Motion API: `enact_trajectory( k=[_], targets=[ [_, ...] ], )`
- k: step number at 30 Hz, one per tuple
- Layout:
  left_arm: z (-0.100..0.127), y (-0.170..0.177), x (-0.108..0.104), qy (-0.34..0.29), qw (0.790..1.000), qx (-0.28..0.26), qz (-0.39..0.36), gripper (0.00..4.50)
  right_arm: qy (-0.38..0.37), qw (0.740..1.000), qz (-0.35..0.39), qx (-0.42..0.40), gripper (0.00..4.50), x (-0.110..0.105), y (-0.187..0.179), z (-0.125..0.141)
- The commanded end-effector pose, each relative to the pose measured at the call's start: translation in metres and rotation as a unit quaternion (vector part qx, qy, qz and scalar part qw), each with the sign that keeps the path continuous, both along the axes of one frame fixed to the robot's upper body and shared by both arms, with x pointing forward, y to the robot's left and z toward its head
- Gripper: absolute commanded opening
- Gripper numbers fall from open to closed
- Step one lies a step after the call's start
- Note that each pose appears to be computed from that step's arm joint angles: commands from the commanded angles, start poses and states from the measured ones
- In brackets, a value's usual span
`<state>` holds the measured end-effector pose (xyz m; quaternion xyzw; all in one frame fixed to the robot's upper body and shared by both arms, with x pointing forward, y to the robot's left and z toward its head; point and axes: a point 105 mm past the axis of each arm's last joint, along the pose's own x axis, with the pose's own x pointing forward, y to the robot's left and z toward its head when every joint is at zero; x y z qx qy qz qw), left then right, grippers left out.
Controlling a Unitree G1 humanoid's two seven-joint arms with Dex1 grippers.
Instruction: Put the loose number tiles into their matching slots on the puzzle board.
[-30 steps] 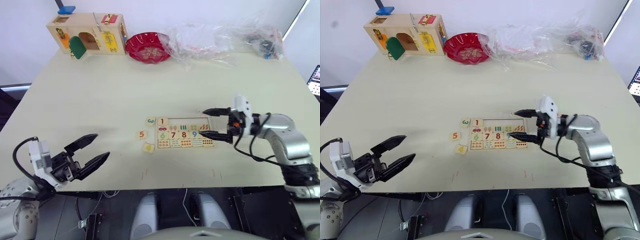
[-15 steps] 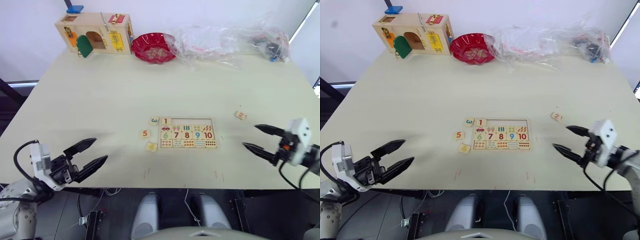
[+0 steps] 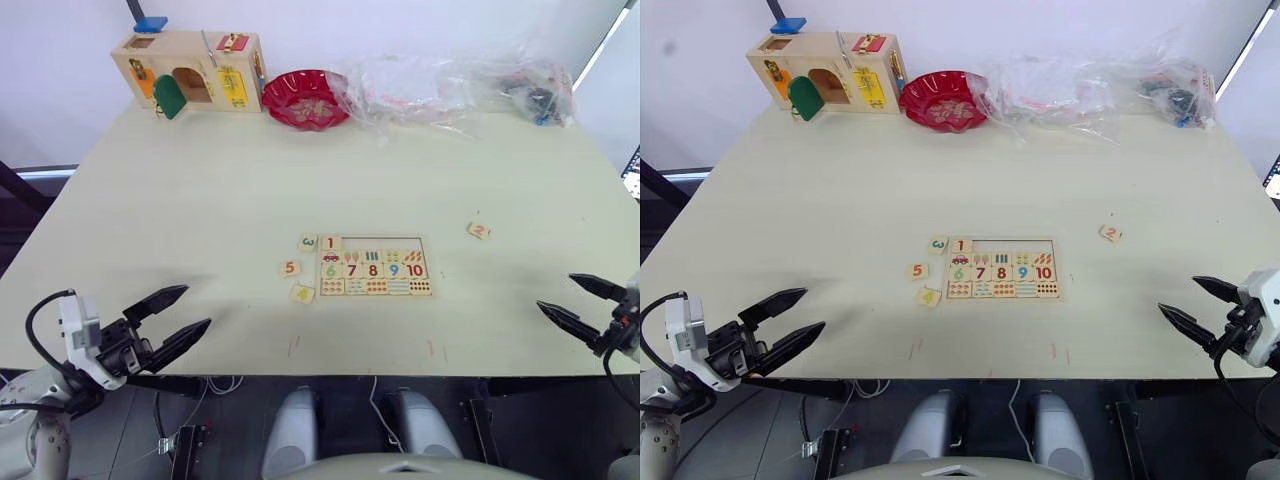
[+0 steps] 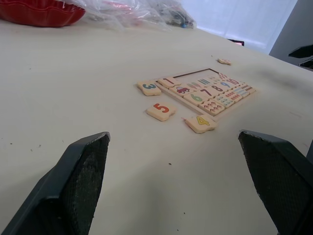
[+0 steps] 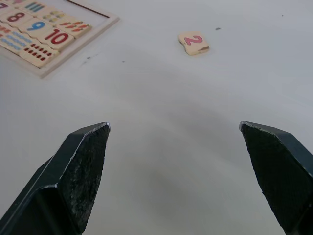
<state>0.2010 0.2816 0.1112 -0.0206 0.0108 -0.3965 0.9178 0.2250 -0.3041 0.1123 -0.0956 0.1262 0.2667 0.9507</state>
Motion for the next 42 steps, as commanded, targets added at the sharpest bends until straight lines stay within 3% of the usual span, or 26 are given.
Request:
enact_trajectory(
  k=[1,42],
  targets=[
    [0.0045,0.0000,0.0003,-0.013,1.000,0.006,-0.002,4.50,-0.025,1.000,-0.003,-0.014,4.46,0.0002,-0.0029,0.0114],
    [0.0059,-0.0029,0.0046,-0.019,1.000,0.002,-0.002,4.50,-0.023,1.000,0.010,-0.016,4.46,0.0093,-0.0019,0.0114]
  ],
)
